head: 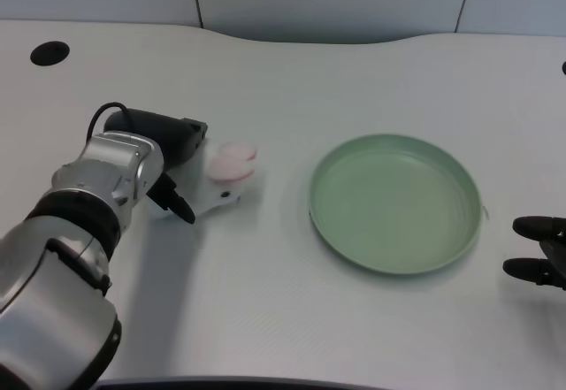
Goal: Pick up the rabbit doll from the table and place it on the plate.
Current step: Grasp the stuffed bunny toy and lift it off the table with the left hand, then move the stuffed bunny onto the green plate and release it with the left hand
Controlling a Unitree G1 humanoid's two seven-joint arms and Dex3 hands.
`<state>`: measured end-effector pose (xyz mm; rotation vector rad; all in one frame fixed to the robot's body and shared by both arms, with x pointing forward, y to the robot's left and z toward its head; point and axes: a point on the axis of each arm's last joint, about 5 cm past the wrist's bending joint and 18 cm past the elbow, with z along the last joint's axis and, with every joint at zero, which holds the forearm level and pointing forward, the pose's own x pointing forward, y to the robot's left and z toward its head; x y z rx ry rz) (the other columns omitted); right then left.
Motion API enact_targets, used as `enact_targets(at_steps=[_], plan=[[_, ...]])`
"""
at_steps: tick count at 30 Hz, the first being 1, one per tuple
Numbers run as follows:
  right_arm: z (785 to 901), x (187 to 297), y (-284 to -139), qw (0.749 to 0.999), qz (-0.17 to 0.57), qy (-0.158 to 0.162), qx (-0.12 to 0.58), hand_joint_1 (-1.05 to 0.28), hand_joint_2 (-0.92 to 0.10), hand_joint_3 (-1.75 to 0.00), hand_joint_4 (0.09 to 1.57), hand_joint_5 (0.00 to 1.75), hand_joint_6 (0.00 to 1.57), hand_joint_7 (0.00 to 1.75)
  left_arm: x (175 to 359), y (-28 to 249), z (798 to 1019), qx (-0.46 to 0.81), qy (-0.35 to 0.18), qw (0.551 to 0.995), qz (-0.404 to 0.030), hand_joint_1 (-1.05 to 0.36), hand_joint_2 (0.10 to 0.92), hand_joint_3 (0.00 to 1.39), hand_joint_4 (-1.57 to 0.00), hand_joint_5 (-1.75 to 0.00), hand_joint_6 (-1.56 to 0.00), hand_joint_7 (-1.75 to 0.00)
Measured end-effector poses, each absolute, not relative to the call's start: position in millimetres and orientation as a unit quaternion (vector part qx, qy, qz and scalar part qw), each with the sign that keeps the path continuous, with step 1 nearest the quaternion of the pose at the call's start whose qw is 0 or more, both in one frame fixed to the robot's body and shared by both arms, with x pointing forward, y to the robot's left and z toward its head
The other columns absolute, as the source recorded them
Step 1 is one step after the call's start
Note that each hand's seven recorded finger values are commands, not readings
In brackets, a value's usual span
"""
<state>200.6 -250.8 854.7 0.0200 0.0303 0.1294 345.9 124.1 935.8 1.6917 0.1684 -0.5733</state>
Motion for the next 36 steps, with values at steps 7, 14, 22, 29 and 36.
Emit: enact_targets(at_steps=[7, 14, 22, 29, 36], plan=[[855.0, 192.5, -251.0, 0.998, 0.063, 0.011, 0.006, -0.46, -0.92, -0.19, 1.14, 0.01, 1.07, 0.01, 341.1, 122, 926, 0.745, 0.051, 0.627, -0.223, -0.46, 0.834, 0.00, -0.43, -0.12, -0.49, -0.06], [854.8, 186.8, -251.7, 0.998, 0.060, 0.017, 0.005, -0.46, -0.92, -0.19, 1.15, 0.01, 1.07, 0.00, 339.6, 123, 923, 0.742, 0.031, 0.635, -0.214, -0.40, 0.853, 0.00, -0.46, -0.52, -0.59, -0.33], [853.6, 184.6, -250.7, 0.998, 0.059, 0.018, 0.005, -0.47, -0.92, -0.18, 1.15, 0.01, 1.07, 0.00, 332.5, 132, 910, 0.758, -0.068, 0.621, -0.189, -0.24, 0.918, 0.04, -0.68, -1.74, -0.83, -0.63], [853.7, 185.3, -249.1, 0.998, 0.057, 0.013, 0.004, -0.45, -0.92, -0.19, 1.15, 0.01, 1.06, 0.00, 334.6, 134, 915, 0.705, -0.040, 0.687, -0.173, -0.22, 0.921, 0.20, -0.63, -1.75, -0.48, -1.71], [851.7, 189.1, -248.9, 0.998, 0.066, 0.011, 0.008, -0.45, -0.92, -0.20, 1.14, 0.00, 1.05, 0.00, 341.2, 130, 929, 0.650, -0.061, 0.743, -0.148, -0.12, 0.907, 0.06, -0.68, -1.75, -0.46, -1.74]])
